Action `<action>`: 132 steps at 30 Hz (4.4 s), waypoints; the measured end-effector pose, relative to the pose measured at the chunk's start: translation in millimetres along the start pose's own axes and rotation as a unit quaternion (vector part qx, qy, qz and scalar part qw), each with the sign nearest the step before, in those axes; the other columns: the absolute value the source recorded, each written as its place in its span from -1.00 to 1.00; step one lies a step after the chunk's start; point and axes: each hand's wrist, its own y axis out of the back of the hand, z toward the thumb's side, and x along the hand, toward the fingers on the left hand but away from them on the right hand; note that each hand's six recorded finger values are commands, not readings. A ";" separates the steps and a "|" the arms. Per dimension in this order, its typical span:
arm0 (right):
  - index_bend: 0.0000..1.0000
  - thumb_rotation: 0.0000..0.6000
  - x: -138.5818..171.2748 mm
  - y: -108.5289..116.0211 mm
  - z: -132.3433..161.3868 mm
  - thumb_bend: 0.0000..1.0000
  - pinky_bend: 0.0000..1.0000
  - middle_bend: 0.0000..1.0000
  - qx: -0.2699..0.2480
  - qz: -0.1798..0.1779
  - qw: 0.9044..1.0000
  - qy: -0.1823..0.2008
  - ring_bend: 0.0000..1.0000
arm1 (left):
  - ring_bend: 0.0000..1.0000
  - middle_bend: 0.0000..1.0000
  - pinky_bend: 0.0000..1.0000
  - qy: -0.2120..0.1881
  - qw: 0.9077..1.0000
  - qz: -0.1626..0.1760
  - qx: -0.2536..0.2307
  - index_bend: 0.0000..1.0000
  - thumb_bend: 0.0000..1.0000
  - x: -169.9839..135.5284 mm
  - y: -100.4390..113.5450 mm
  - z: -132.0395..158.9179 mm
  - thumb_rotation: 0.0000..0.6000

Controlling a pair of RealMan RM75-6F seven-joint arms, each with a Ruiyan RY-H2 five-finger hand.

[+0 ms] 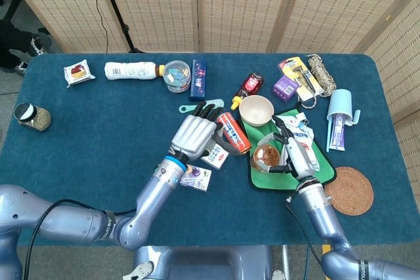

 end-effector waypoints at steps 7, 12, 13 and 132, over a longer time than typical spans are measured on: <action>-0.03 1.00 -3.1 -2.0 0.4 -0.56 -1.00 -1.00 -0.001 -0.006 1.000 0.003 -1.00 | -0.89 -0.72 -0.90 -0.001 1.000 0.005 0.003 0.25 0.01 1.3 -5.3 6.2 1.00; 0.00 1.00 -3.7 -4.1 0.4 -0.51 -1.00 -1.00 -0.002 -0.004 1.000 0.002 -1.00 | -0.89 -0.72 -0.90 -0.001 1.000 0.008 0.001 0.25 0.01 2.4 -6.4 9.9 1.00; 0.00 1.00 -3.7 -4.9 0.4 -0.48 -1.00 -1.00 -0.002 -0.003 1.000 0.002 -1.00 | -0.89 -0.72 -0.90 -0.002 1.000 0.009 0.000 0.25 0.01 2.8 -6.3 10.8 1.00; 0.26 1.00 -10.3 -26.0 -4.1 0.00 -1.00 -0.72 -0.010 0.041 0.999 -0.023 -1.00 | -0.99 -0.72 -0.90 -0.030 0.993 0.064 0.099 0.24 0.01 13.3 -41.8 45.6 1.00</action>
